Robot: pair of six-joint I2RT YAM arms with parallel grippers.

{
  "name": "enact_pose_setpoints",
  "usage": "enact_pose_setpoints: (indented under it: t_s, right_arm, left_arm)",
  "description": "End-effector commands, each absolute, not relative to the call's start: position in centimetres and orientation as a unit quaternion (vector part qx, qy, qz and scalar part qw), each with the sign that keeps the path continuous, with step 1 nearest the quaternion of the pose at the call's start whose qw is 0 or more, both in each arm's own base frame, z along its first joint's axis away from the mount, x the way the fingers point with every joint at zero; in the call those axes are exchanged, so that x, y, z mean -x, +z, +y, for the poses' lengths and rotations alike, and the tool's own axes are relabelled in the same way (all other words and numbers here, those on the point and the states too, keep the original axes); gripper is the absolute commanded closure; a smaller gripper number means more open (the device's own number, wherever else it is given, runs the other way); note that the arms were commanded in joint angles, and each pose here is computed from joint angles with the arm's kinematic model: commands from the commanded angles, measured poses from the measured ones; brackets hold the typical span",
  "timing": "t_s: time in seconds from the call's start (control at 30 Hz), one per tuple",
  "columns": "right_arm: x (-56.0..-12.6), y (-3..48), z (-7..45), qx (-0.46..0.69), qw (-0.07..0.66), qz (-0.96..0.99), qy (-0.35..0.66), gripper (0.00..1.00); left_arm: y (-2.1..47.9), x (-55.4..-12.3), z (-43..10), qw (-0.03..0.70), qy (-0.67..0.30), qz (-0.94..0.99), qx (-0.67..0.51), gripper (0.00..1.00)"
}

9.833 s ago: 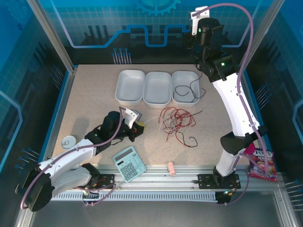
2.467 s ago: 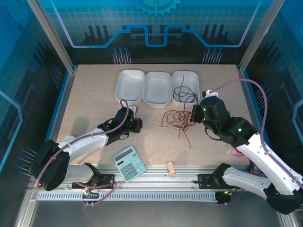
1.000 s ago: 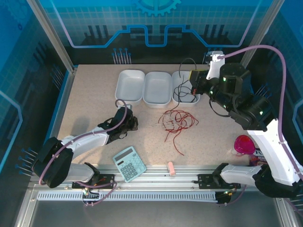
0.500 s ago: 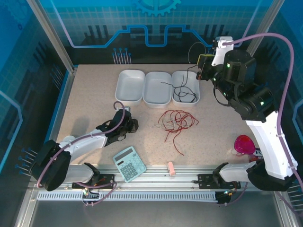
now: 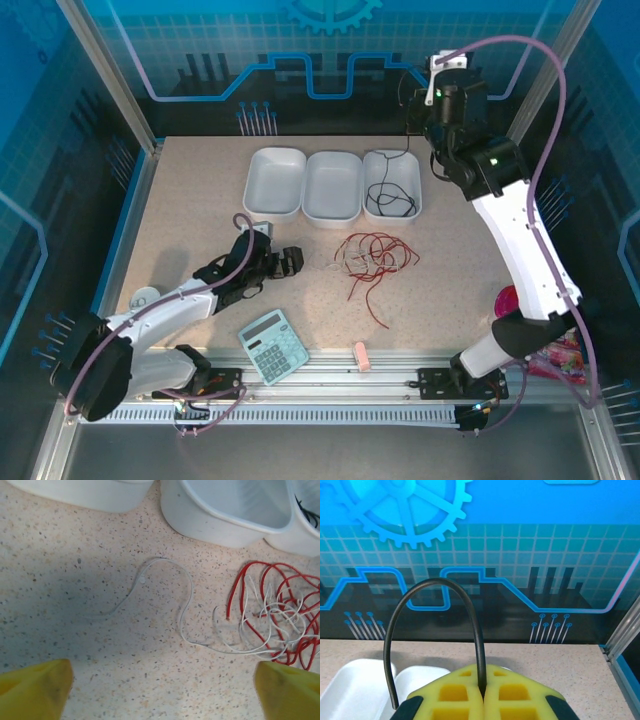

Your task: Untangle the cables

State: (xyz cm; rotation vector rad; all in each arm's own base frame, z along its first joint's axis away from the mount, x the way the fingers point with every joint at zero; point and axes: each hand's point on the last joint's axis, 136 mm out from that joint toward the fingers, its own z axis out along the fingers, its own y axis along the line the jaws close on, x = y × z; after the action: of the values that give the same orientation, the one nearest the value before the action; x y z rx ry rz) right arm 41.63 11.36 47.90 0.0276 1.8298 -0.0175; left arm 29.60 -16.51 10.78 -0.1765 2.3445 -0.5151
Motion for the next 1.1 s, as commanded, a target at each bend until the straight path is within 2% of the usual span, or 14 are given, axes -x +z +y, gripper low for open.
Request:
enact_pose_setpoints:
  t_s: [0.0,0.27,0.7,1.07]
  right_arm:
    - [-43.2,49.6,10.2,-0.033,0.638,0.769,-0.027,1.0]
    - [-46.4,45.2,9.5,-0.047,0.608,0.788,-0.081,1.0]
    - [-47.1,37.2,8.0,-0.061,0.541,0.83,-0.123,1.0]
    - [-48.0,27.1,9.0,-0.03,0.433,0.892,-0.126,1.0]
  left_arm:
    - [11.5,-29.3,-16.2,0.36,-0.199,0.909,0.066,0.01]
    - [11.7,-28.7,-15.3,0.365,-0.186,0.91,0.067,0.01]
    - [11.6,-28.6,-15.2,0.364,-0.187,0.91,0.066,0.01]
    - [11.7,-28.6,-15.4,0.364,-0.188,0.91,0.063,0.01]
